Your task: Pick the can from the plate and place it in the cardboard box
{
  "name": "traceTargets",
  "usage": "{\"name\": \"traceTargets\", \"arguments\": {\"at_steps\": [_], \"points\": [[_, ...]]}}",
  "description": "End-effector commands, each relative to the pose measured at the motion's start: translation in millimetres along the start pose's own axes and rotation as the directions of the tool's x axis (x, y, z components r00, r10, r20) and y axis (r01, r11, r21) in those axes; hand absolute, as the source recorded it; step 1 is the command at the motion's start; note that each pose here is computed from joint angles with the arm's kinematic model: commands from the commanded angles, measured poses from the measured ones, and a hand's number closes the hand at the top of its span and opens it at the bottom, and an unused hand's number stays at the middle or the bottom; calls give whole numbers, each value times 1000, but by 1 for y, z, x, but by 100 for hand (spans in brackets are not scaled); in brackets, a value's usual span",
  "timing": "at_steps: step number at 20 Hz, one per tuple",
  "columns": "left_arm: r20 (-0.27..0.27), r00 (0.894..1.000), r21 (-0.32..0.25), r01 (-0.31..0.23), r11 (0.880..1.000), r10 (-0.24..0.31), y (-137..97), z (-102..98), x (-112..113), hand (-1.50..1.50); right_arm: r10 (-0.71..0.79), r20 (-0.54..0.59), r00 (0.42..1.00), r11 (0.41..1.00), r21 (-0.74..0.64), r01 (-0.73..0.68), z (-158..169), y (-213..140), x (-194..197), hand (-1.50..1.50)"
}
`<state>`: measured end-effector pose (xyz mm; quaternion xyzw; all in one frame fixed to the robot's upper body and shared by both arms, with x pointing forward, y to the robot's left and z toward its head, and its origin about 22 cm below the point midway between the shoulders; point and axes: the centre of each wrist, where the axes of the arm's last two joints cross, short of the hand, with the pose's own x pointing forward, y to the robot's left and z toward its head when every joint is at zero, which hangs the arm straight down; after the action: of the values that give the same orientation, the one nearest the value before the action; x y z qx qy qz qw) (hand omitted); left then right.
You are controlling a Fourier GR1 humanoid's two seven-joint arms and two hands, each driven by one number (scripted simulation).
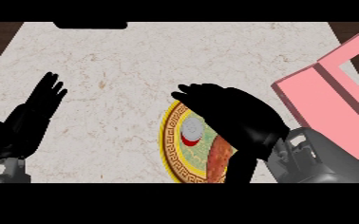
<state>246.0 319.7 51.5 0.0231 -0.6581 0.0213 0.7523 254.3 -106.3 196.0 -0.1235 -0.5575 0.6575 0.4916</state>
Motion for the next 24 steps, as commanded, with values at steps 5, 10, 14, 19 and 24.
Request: {"name": "traceTargets", "arguments": {"at_steps": [5, 10, 14, 19, 24], "points": [[4, 1000, 23, 1, 1000, -1, 6, -5, -6, 0, 42, -83, 996, 995, 92, -34, -8, 7, 2, -150], [3, 1000, 7, 3, 1000, -3, 2, -6, 2, 0, 48, -67, 997, 993, 115, -40, -13, 19, -10, -150], [8, 1000, 14, -3, 1000, 3, 7, 6, 6, 0, 22, -48, 999, 996, 85, -18, -34, 13, -7, -150], [1, 1000, -7, 3, 1000, -3, -17, 5, -16, 0, 24, -19, 1000, 999, 48, -24, -23, 13, 1, -150], [3, 1000, -19, 6, 1000, -6, 9, 6, -5, 0, 89, -26, 996, 994, 65, -87, -25, 39, 13, -150]]}}
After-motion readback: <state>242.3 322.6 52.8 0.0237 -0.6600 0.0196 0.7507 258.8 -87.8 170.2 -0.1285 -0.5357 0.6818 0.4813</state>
